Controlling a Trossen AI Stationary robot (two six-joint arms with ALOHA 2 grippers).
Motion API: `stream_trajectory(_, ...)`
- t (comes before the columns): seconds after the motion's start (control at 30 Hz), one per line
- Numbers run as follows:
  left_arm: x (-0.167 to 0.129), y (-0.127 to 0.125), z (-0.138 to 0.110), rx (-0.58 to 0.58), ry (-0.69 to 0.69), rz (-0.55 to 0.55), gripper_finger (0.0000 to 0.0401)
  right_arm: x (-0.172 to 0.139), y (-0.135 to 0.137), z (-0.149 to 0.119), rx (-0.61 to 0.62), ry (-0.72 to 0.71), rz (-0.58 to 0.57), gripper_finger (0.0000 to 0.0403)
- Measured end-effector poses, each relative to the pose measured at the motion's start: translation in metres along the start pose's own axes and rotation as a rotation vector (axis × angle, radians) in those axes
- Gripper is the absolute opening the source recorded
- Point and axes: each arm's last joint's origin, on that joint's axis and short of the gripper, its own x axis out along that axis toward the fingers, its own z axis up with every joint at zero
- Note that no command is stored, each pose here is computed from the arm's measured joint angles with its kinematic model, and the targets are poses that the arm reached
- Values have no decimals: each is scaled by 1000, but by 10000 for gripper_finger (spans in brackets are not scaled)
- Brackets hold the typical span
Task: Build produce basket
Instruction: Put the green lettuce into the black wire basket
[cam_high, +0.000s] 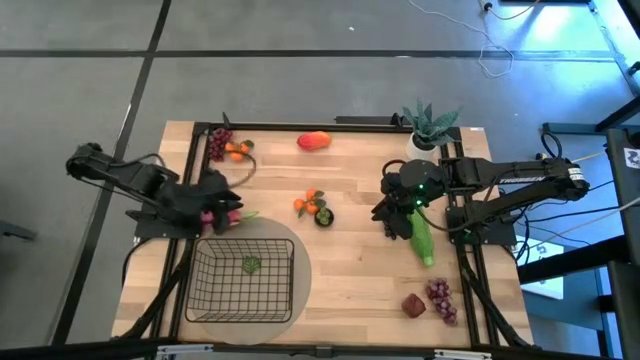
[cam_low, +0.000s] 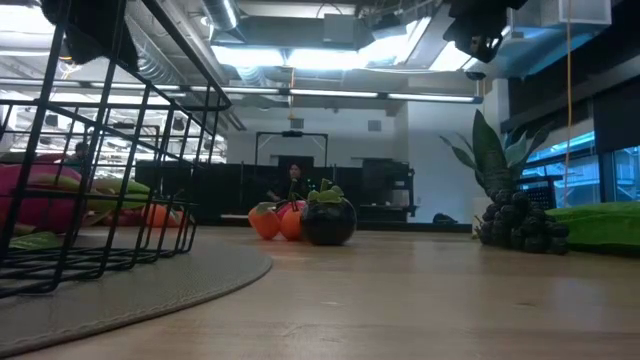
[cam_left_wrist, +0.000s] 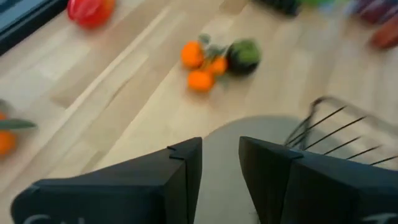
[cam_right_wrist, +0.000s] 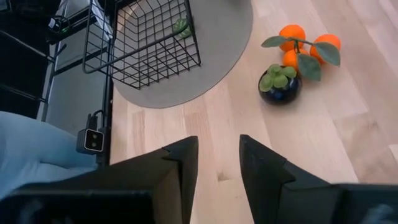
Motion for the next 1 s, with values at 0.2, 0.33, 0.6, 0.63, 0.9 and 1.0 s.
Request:
stream_trajectory(0.2, 19, -7, -5, 56, 112, 60, 95, 0, 0, 0, -52, 0, -1, 105)
stream_trajectory(0.33, 28, -10, -7, 70, 170, 79, 95, 0, 0, 0, -50, 1, -1, 105)
stream_trajectory(0.6, 40, -9, -19, 180, 282, 115, 95, 0, 0, 0, -68, 1, -1, 105)
stream_trajectory(0.63, 41, -8, -21, 194, 289, 115, 95, 0, 0, 0, -75, 1, -1, 105)
stream_trajectory(0.9, 47, -3, -27, 194, 306, 142, 95, 0, 0, 0, -82, 1, -1, 105)
stream_trajectory(1.0, 50, -2, -28, 181, 301, 149, 95, 0, 0, 0, -82, 1, -1, 105)
